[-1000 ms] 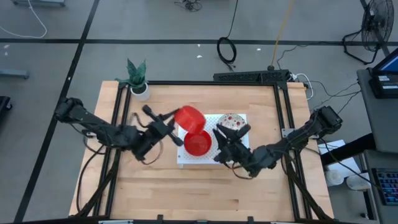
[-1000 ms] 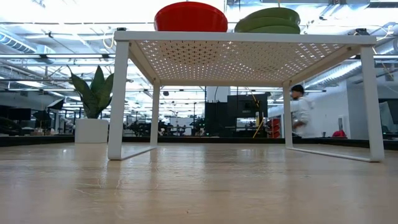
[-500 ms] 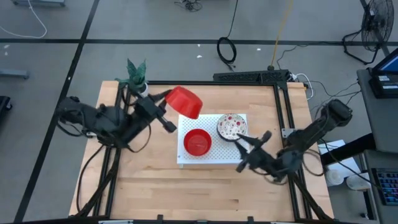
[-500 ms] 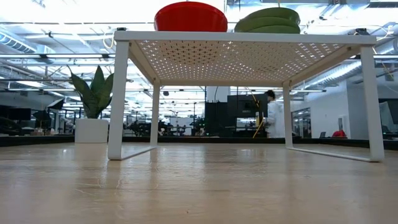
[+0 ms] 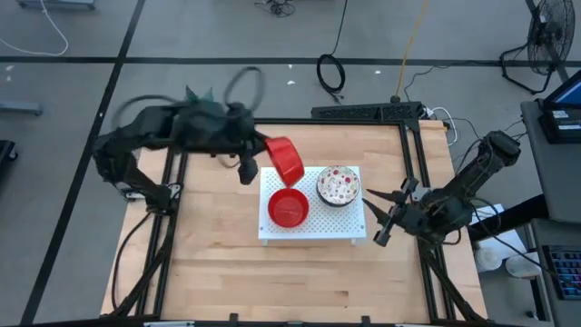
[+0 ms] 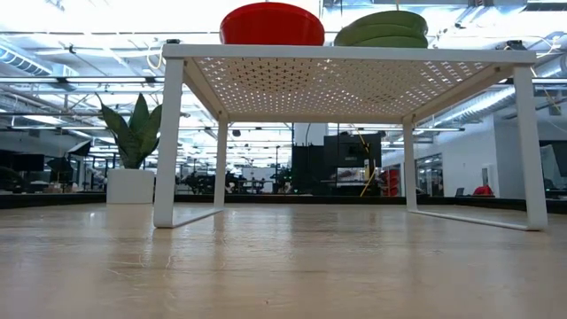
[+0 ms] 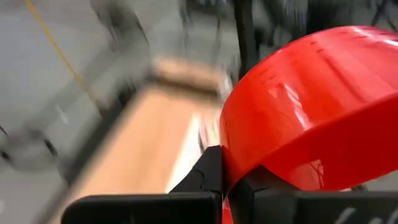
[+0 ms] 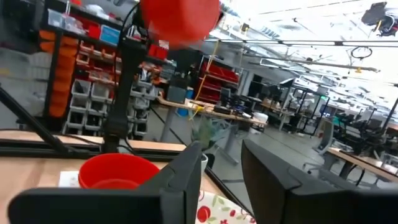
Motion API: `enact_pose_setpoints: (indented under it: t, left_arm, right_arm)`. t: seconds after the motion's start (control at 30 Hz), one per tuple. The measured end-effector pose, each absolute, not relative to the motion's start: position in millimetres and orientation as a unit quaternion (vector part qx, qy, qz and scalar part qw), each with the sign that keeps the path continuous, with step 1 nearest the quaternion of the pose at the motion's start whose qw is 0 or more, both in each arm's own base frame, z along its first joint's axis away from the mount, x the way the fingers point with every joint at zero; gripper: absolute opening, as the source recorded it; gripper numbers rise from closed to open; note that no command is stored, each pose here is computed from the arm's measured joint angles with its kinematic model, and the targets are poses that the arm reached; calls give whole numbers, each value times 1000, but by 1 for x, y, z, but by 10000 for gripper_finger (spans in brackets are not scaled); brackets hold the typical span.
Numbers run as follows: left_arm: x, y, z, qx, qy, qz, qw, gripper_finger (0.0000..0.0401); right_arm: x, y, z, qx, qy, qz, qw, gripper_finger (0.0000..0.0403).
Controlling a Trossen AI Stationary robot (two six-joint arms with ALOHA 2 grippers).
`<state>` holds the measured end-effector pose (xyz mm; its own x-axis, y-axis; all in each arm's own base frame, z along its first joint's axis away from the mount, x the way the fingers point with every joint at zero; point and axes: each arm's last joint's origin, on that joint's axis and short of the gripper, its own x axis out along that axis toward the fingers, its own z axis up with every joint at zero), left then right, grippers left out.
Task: Pick & Place Mini bowls
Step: Stack the red bowl on top of the stacked red bowls on the shelf
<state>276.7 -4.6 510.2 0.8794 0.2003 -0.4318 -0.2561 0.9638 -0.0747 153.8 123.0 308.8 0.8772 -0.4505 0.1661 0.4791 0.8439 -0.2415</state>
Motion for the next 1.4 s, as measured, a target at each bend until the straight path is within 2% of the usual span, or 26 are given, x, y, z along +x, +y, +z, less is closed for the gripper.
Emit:
enact_pose_setpoints:
  t: [0.1,0.27,0.43,0.63,0.77,0.97,1.4]
  left_arm:
    - [284,14,487,-126,310,99,937,3]
    - [304,36,446,-181,445,124,868,3]
    - [342,42,408,-211,509,76,831,4]
    - [365,44,373,-215,578,41,786,3]
    - [366,44,365,-219,599,41,769,8]
    - [366,44,366,-230,600,32,765,4]
    - [366,43,366,-254,598,34,760,24]
  right_arm:
    - [152,121,307,-139,-51,-242,959,100]
    - [152,121,307,-140,-48,-246,958,98]
    - [152,121,307,-140,-48,-246,958,97]
    - [152,121,307,-140,-48,-246,958,94]
    - [152,121,307,-140,-47,-247,958,95]
    - [152,121,307,-141,-47,-247,958,94]
    - [152,121,307,-142,-47,-246,958,93]
